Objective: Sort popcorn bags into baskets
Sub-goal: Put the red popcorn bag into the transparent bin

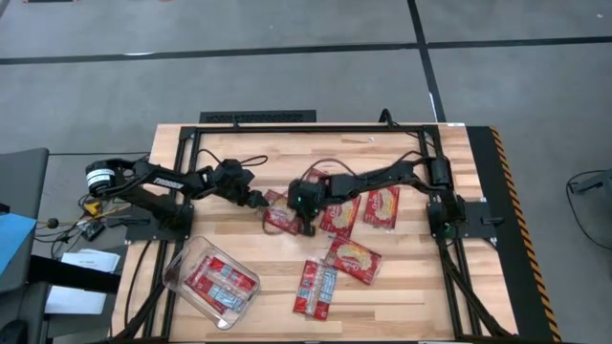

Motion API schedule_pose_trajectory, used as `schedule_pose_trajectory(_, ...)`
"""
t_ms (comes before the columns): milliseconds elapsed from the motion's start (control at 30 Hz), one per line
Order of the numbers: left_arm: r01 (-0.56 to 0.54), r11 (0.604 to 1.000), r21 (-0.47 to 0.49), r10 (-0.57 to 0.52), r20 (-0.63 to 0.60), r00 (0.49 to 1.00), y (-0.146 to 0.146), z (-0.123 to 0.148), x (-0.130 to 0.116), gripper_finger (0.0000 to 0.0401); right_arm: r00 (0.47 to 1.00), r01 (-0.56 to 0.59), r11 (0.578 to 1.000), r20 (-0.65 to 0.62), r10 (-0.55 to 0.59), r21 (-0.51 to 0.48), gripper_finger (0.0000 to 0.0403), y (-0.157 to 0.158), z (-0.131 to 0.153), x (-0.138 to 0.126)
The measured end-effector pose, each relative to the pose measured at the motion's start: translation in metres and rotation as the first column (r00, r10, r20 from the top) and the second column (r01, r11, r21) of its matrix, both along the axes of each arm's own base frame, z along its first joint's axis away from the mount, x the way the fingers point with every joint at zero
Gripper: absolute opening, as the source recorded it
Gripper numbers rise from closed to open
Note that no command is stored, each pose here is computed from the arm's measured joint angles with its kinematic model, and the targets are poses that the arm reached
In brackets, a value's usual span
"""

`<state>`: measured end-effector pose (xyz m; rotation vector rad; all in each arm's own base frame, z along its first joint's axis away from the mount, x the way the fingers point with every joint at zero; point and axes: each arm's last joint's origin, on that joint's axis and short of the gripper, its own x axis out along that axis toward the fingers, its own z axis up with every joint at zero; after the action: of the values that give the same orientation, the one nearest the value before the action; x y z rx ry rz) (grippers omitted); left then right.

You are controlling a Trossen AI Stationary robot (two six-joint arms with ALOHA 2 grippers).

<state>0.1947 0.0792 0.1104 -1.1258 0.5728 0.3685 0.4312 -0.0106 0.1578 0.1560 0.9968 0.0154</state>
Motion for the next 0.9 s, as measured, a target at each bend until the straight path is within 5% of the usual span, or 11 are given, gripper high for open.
schedule_pose_trajectory(133, -0.001, 1.0, 0.001, 0.001, 0.002, 1.0, 0.0, 0.0, 0.0, 0.0224, 1.0, -0.01, 0.998, 0.01, 0.011, -0.064, 0.0021, 0.015, -0.008, 0.004)
schedule_pose_trajectory(633, 0.001, 1.0, -0.014, -0.001, 0.019, 1.0, 0.0, 0.001, 0.001, 0.0224, 0.995, 0.013, 0.997, 0.101, -0.005, -0.077, 0.0022, -0.004, -0.036, 0.024)
schedule_pose_trajectory(900, 0.075, 0.994, -0.083, -0.069, 0.068, 0.995, -0.003, 0.003, 0.002, 0.0196, 0.995, 0.03, 0.996, 0.097, -0.021, -0.083, 0.0014, -0.01, -0.023, 0.026)
